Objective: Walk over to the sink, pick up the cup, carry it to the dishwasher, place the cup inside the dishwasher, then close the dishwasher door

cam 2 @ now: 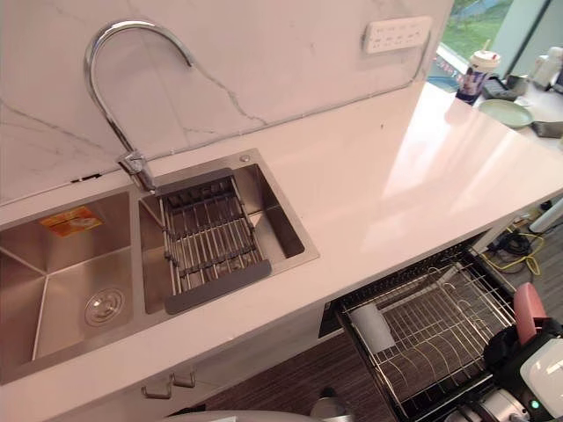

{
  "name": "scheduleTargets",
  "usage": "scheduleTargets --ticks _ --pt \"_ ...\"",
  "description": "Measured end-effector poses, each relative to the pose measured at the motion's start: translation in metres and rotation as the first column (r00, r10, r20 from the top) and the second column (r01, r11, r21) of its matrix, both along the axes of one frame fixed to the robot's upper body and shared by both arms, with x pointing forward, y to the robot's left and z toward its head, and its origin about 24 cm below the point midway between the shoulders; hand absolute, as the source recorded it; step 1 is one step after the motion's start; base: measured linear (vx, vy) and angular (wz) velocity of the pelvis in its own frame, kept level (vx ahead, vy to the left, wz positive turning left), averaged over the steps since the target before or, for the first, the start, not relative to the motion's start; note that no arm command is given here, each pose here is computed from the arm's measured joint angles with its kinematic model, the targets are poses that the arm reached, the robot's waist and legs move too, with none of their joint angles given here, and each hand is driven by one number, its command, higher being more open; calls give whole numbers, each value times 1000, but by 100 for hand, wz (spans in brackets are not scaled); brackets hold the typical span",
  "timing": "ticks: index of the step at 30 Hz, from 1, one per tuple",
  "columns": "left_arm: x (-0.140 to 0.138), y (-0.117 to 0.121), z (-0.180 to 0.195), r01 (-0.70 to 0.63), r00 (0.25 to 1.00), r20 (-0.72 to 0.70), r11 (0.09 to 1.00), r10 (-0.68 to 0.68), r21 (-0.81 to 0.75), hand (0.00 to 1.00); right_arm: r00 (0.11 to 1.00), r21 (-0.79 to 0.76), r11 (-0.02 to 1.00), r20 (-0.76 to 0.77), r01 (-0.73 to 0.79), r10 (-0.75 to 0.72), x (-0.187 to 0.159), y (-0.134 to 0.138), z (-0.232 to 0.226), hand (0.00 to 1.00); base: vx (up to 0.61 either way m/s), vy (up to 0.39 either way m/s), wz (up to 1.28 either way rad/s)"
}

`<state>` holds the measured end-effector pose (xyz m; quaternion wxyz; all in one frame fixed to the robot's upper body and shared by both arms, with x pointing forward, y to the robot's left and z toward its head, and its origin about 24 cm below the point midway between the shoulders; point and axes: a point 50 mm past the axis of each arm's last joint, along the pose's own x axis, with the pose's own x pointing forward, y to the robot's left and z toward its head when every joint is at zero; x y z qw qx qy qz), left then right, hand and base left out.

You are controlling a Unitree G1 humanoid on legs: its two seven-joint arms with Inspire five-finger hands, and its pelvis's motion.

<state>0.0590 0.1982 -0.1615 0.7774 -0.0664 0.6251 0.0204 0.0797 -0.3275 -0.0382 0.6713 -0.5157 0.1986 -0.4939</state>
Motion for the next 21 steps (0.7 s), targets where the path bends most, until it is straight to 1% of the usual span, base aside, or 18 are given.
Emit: scheduleTargets --ticks 2,3,4,6,10,15,17,18,21 --pt "1 0 0 -7 1000 13 1000 7 -2 100 999 115 993 20 26 -29 0 4 -10 0 20 0 18" --pt "2 0 0 -10 1000 21 1000 10 -2 100 997 195 979 38 56 -65 0 6 -16 0 23 -8 14" --pt "3 0 1 -9 1000 30 1000 9 -1 100 996 243 967 32 79 -89 -1 10 -23 0 18 -12 13" --pt "4 0 1 -8 999 42 1000 8 -1 100 996 275 958 18 82 -90 0 15 -27 0 18 -16 11" --pt "6 0 1 -7 998 56 1000 7 1 100 998 295 953 -20 69 -66 8 20 -30 0 15 -17 8" --pt "11 1 2 0 998 69 1000 -1 3 100 993 350 936 -114 35 6 26 14 -32 0 -1 -14 8" --pt "13 1 3 3 997 74 1000 -3 3 100 980 334 942 -197 39 30 30 7 -34 0 -16 -10 9" --pt "14 1 3 4 997 75 1000 -4 3 100 978 330 943 -205 43 27 30 6 -34 0 -25 -12 9" --pt "16 0 3 -5 997 82 1000 5 -4 100 952 282 958 -306 58 32 31 -3 -32 0 -27 -13 8"
